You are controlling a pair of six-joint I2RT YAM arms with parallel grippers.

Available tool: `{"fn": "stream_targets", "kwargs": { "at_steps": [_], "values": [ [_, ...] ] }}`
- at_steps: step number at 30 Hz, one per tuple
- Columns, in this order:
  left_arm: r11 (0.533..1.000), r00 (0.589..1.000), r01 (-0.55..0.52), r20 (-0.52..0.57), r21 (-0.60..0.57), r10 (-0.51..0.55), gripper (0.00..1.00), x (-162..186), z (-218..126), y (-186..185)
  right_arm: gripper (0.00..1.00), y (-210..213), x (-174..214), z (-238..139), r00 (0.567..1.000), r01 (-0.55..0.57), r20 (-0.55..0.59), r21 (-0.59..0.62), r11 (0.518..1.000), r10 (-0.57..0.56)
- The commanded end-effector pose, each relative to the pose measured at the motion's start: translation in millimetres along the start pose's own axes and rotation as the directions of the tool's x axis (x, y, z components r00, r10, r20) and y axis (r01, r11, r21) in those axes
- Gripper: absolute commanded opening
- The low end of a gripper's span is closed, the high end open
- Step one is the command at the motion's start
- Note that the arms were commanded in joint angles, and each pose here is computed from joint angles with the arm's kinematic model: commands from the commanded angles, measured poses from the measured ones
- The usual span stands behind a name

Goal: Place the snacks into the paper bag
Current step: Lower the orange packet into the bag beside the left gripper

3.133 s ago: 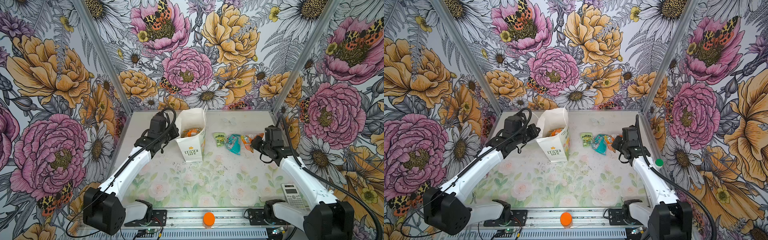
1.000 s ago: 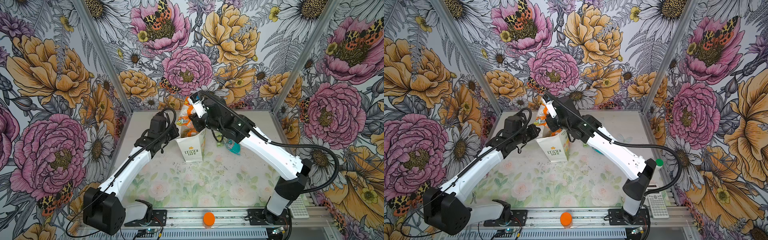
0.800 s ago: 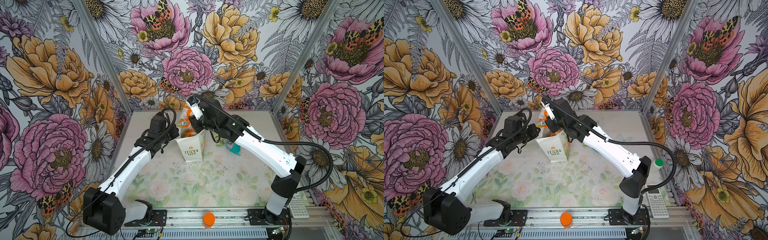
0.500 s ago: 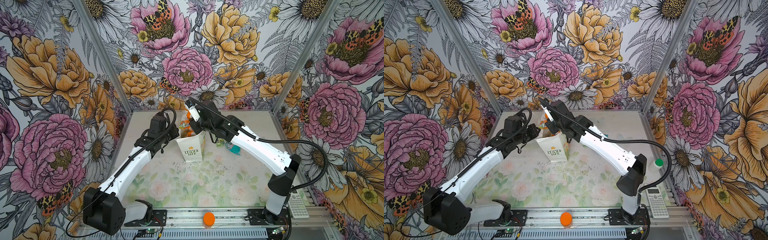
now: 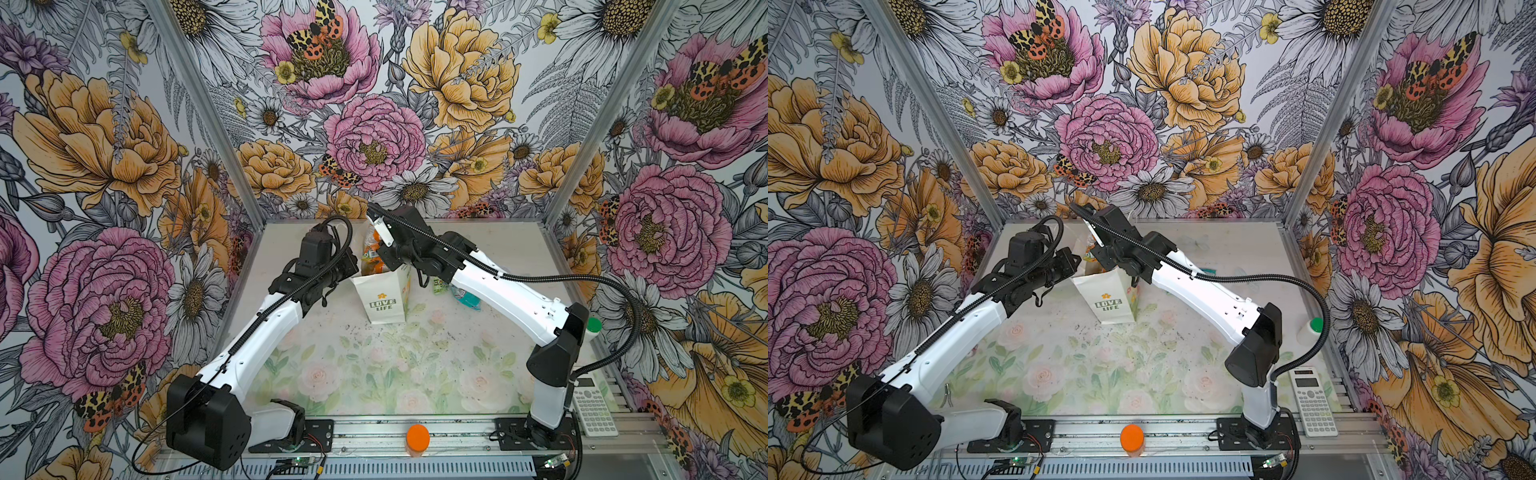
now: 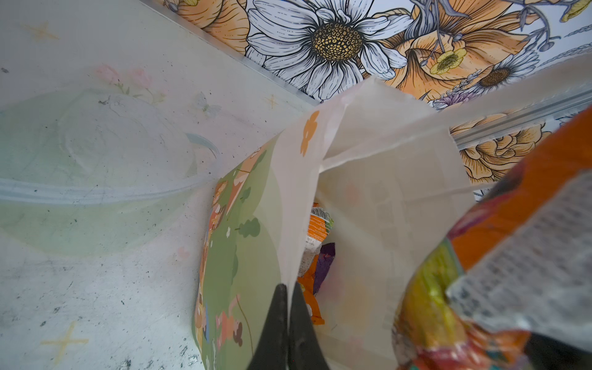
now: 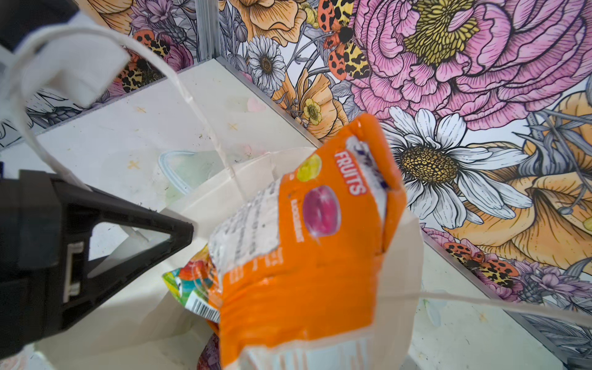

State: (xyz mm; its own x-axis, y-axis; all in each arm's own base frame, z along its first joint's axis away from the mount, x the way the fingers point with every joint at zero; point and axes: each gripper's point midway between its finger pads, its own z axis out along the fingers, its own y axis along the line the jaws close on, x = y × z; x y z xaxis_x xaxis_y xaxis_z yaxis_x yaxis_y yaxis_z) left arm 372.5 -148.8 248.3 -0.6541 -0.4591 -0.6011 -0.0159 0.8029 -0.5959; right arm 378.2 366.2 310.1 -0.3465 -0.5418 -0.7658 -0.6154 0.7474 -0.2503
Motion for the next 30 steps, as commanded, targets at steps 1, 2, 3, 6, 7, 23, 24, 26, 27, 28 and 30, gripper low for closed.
{"fn": "stream_targets", "kwargs": {
  "at_steps": [1,2,3,6,7,23,24,26,27,28,30],
  "values": [
    [1.000,1.000,0.002,0.006,0.010,-0.002,0.00,-1.3,-7.2,-4.1,0.00,-7.0,-20.8,-8.7,0.998,-0.011,0.060,0.026,1.000,0.009],
    [1.000,1.000,0.002,0.007,0.009,-0.002,0.00,-1.7,-7.3,-3.9,0.00,-6.2,-19.9,-8.5,0.998,-0.009,0.056,0.024,1.000,0.007],
    [1.000,1.000,0.001,0.008,0.010,-0.001,0.00,-1.9,-7.6,-4.2,0.00,-5.8,-18.4,-7.7,0.999,-0.007,0.051,0.023,1.000,0.005],
    [1.000,1.000,0.000,0.007,0.011,-0.001,0.00,-1.6,-7.5,-4.9,0.00,-4.1,-13.6,-7.1,1.000,-0.001,0.032,0.018,1.000,0.000],
    [1.000,1.000,0.001,0.007,0.009,-0.001,0.00,-1.7,-7.1,-4.0,0.00,-3.3,-12.3,-7.7,1.000,0.001,0.026,0.017,1.000,-0.001],
    [1.000,0.999,0.017,0.040,0.018,-0.018,0.00,-6.8,-10.4,-5.5,0.00,27.6,8.0,-10.5,0.996,0.007,-0.087,-0.107,0.994,-0.017],
    [1.000,0.999,0.016,0.043,0.020,-0.017,0.00,-7.5,-11.4,-6.1,0.00,28.2,7.9,-11.0,0.996,0.004,-0.090,-0.111,0.994,-0.014],
    [1.000,0.999,0.017,0.049,0.021,-0.018,0.00,-9.0,-12.7,-6.8,0.00,29.8,7.8,-11.3,0.995,-0.002,-0.097,-0.120,0.993,-0.010],
    [1.000,0.999,0.016,0.050,0.023,-0.017,0.00,-8.8,-13.0,-7.3,0.00,30.5,8.6,-11.6,0.995,-0.005,-0.103,-0.124,0.992,-0.008],
    [1.000,0.999,0.016,0.051,0.022,-0.018,0.00,-9.0,-13.0,-6.9,0.00,31.3,8.9,-11.5,0.994,-0.007,-0.107,-0.129,0.992,-0.007],
    [1.000,0.999,0.017,0.049,0.024,-0.019,0.00,-8.2,-13.0,-7.2,0.00,31.9,10.4,-10.8,0.993,-0.012,-0.120,-0.130,0.991,-0.003]
  ]
}}
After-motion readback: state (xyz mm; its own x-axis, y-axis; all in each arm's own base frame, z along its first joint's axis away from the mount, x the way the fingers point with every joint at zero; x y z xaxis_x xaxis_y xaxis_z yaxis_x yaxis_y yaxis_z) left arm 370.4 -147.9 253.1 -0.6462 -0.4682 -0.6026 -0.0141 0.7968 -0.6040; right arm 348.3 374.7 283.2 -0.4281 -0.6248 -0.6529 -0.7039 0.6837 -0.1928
